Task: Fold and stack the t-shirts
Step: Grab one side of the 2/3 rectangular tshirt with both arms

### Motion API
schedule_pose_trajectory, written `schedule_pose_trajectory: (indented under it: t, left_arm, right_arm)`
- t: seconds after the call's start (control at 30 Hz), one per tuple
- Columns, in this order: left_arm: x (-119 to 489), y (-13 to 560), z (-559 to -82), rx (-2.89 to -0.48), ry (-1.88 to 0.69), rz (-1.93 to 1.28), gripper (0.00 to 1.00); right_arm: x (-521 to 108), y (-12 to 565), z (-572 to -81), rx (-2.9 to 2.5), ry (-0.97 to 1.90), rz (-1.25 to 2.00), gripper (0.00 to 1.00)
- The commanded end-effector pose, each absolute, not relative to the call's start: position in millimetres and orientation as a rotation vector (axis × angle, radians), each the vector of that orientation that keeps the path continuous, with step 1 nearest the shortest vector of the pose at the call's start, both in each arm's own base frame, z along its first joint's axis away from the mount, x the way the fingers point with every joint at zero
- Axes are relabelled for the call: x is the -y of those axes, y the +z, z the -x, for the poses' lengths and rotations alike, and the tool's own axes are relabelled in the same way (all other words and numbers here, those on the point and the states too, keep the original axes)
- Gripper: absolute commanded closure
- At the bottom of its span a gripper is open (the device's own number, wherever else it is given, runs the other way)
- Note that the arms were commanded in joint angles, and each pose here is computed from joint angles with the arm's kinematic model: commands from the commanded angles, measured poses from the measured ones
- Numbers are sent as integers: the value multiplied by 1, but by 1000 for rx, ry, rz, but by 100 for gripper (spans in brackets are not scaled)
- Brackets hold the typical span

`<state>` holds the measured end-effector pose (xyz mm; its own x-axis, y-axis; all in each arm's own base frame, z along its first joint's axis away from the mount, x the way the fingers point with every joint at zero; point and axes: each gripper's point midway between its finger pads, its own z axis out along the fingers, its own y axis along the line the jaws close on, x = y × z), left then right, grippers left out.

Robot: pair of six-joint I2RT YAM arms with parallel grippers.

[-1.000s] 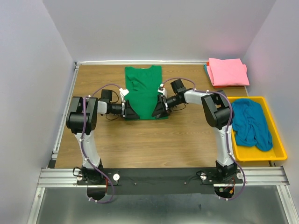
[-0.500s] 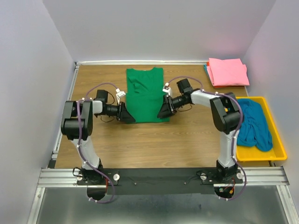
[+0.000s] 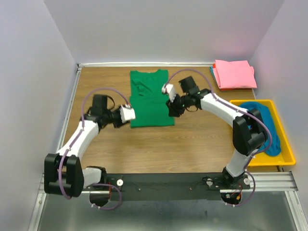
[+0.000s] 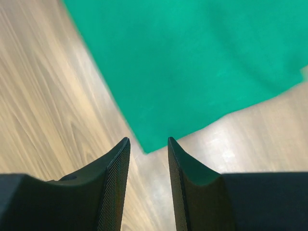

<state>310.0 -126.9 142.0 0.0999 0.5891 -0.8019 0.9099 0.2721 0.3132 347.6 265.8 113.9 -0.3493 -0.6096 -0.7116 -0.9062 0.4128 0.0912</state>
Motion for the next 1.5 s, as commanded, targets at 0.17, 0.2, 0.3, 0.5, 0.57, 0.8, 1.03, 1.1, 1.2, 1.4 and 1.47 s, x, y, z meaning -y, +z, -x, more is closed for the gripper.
schedule_pose_trajectory:
  t: [0.17, 0.2, 0.3, 0.5, 0.57, 0.8, 1.03, 1.1, 1.2, 1.4, 1.47]
  left_arm:
    - [141, 66, -272, -1443, -84, -1789, 48]
    - [144, 66, -275, -1436, -64, -1788, 48]
    - [147, 60, -280, -1450, -62, -1778, 47]
    - [151, 48, -288, -1471, -61, -1800, 47]
    - [151, 44, -291, -1481, -53, -1809, 46]
    - [145, 29, -303, -1570, -23, -1822, 51]
    - [144, 14, -303, -1625, -58, -1883, 84]
    - [144, 16, -304, -1645, -69, -1879, 100]
    - [150, 32, -305, -1640, -110, -1872, 100]
    - [165, 96, -317, -1551, -143, -1829, 100]
    - [168, 113, -322, -1538, -139, -1807, 100]
  right_arm:
    - [-263, 59, -322, -1914, 294, 1646, 49]
    - [-263, 55, -323, -1893, 278, 1671, 48]
    - [-260, 41, -320, -1894, 266, 1710, 48]
    - [-259, 25, -321, -1889, 245, 1731, 48]
    - [-259, 21, -320, -1893, 254, 1738, 48]
    - [-254, -3, -318, -1933, 242, 1771, 58]
    - [-243, -2, -314, -1955, 201, 1764, 94]
    - [-246, 7, -317, -1957, 201, 1733, 99]
    - [-253, 30, -324, -1938, 211, 1690, 99]
    - [-264, 89, -349, -1915, 250, 1595, 99]
    - [-261, 104, -359, -1925, 258, 1563, 99]
